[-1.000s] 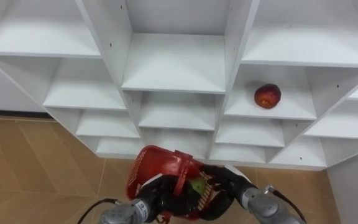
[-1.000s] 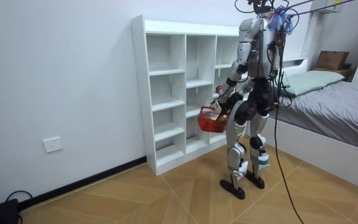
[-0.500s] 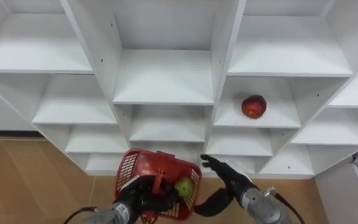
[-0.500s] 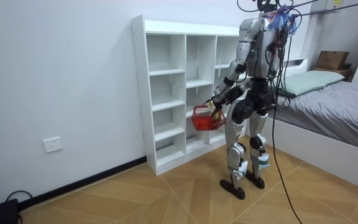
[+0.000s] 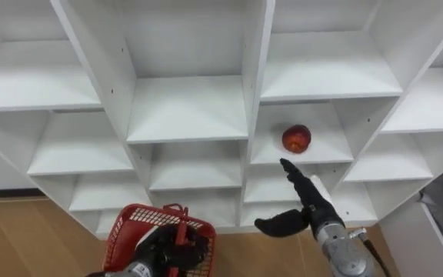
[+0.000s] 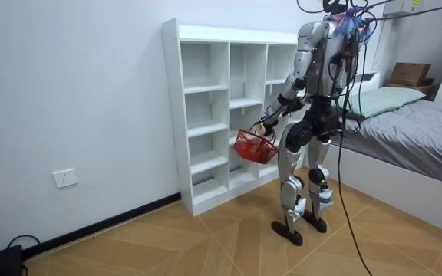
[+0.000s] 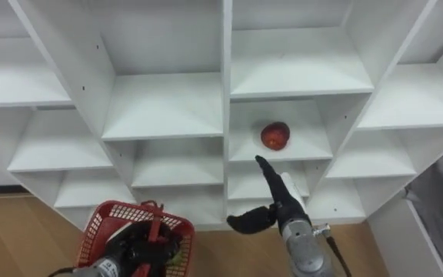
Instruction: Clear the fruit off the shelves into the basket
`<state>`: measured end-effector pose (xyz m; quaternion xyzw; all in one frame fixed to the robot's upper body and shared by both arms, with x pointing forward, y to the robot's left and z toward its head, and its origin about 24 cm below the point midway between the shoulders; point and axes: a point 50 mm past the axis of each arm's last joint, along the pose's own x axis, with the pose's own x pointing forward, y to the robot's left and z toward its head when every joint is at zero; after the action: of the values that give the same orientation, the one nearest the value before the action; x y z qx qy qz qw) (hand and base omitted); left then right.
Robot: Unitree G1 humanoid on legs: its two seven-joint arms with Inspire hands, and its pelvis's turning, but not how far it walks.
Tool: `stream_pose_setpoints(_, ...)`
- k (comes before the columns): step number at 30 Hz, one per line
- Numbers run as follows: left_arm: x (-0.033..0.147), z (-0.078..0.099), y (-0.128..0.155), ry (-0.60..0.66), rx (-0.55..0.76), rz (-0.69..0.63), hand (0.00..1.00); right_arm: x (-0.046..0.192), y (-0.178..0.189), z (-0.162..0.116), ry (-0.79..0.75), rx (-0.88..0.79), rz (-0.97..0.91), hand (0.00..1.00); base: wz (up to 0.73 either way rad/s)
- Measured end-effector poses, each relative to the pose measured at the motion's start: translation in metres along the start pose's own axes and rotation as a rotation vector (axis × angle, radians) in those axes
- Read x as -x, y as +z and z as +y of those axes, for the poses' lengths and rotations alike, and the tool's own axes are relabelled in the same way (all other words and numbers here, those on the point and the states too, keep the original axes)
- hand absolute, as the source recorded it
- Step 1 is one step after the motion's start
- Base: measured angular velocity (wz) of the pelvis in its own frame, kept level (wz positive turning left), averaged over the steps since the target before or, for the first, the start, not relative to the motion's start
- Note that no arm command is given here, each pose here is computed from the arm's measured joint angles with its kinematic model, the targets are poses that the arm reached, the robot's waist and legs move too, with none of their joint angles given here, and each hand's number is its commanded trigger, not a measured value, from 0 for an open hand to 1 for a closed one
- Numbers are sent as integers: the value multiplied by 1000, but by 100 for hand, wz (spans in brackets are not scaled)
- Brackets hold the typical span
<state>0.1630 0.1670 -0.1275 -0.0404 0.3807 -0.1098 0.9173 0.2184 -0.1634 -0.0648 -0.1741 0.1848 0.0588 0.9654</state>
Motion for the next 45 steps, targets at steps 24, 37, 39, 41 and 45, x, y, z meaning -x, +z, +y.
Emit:
stream_pose_setpoints(24,6,8,0,59,36,-31,100,7,5,-25,-284,-109,-39,0,-1)
stream_pose_setpoints(37,7,15,2,79,13,-21,100,-24,10,-81,-441,-62,21,0,6)
stream_pose_setpoints(39,5,15,5,74,2,-21,100,-32,16,-86,-452,-58,19,0,5)
stream_pose_setpoints(41,1,14,4,66,-12,6,100,-40,24,-90,-457,-59,19,0,0)
stream_pose_setpoints(45,-3,15,7,53,-28,23,100,-47,29,-96,-465,-80,31,0,12)
